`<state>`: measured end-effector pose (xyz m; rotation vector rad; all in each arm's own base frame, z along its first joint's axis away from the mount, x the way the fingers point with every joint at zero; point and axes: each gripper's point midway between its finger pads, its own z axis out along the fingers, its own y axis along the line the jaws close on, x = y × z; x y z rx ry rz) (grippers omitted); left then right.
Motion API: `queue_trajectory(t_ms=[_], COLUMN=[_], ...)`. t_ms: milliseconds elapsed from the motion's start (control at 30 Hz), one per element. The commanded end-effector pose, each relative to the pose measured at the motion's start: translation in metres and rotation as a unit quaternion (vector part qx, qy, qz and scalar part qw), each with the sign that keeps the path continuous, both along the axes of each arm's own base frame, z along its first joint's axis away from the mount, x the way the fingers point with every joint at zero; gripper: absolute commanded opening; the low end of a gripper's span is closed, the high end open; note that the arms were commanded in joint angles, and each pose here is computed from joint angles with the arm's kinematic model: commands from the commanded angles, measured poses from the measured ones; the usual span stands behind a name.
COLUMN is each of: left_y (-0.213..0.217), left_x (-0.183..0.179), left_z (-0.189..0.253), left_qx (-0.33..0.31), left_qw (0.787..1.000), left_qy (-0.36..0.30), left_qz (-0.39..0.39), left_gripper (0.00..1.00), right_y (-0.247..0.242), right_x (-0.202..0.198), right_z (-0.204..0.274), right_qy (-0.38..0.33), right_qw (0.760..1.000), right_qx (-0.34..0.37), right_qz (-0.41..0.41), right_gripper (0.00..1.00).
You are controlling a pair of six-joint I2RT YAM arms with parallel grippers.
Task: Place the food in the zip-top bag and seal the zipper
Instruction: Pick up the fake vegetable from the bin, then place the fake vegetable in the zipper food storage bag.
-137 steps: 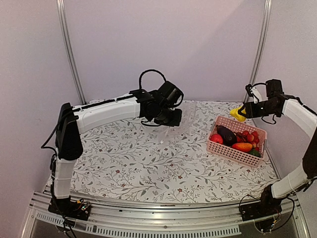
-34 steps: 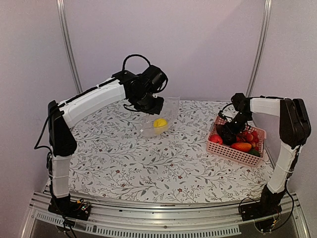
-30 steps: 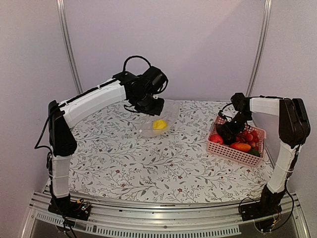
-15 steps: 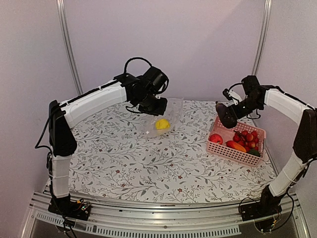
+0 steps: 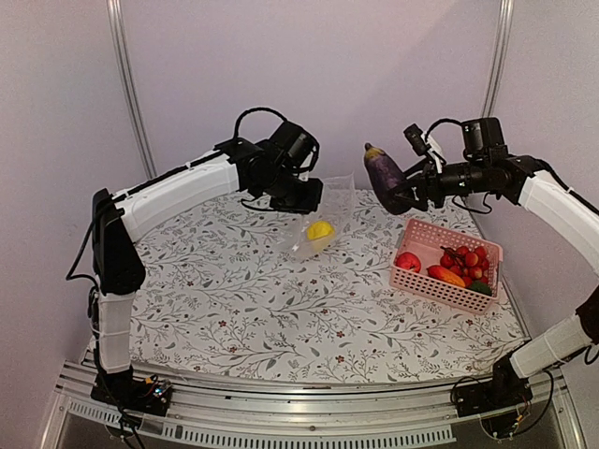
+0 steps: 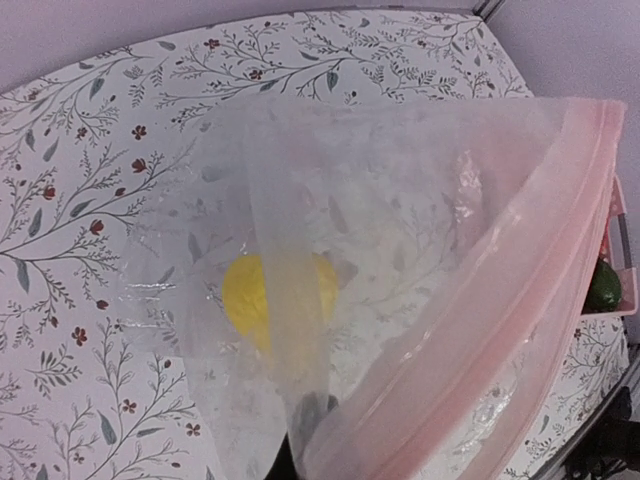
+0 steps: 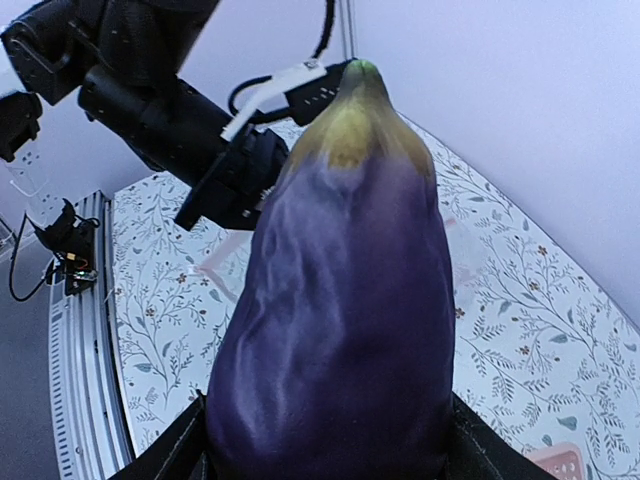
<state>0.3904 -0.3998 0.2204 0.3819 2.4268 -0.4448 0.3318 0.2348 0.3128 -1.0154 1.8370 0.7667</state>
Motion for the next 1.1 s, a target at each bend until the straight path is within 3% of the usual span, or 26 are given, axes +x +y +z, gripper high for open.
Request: queue_trajectory(t_ms=[0, 233, 533, 800, 1067], left_y=[-0.012, -0.029, -0.039, -0.042, -0.032], left_x=[0.003, -0.006, -0.023, -0.032, -0.025], left_z=[0.018, 0.054, 0.098, 0.109, 0.101], left_qx=[-0.056, -0.137, -0.222, -0.257, -0.263], left_qw=[0.998, 0.990, 0.973, 0.963, 0.963], left_qy=[0.000, 0.000, -0.008, -0.004, 0.002], left_qz=[-0.007, -0.032, -0.066, -0.083, -0.061], left_gripper=[0.00, 0.00, 0.00, 0.00, 0.00], right_y=[0.038, 0.071, 0.085, 0.086, 0.077], right_x=[-0.022, -0.021, 0.005, 0.017, 0.013], right_z=[0.050, 0.082, 0.074, 0.036, 0.034], right_qy=[-0.038, -0.050, -0.055, -0.041, -0.050], right_qw=[0.994, 0.986, 0.984, 0.989, 0.993], right_qx=[0.066, 0.109, 0.131, 0.118, 0.082], right_qz=[0.075, 0.116, 0.105, 0.082, 0.067], right_gripper=[0.37, 0.42, 0.44, 0.62, 0.99])
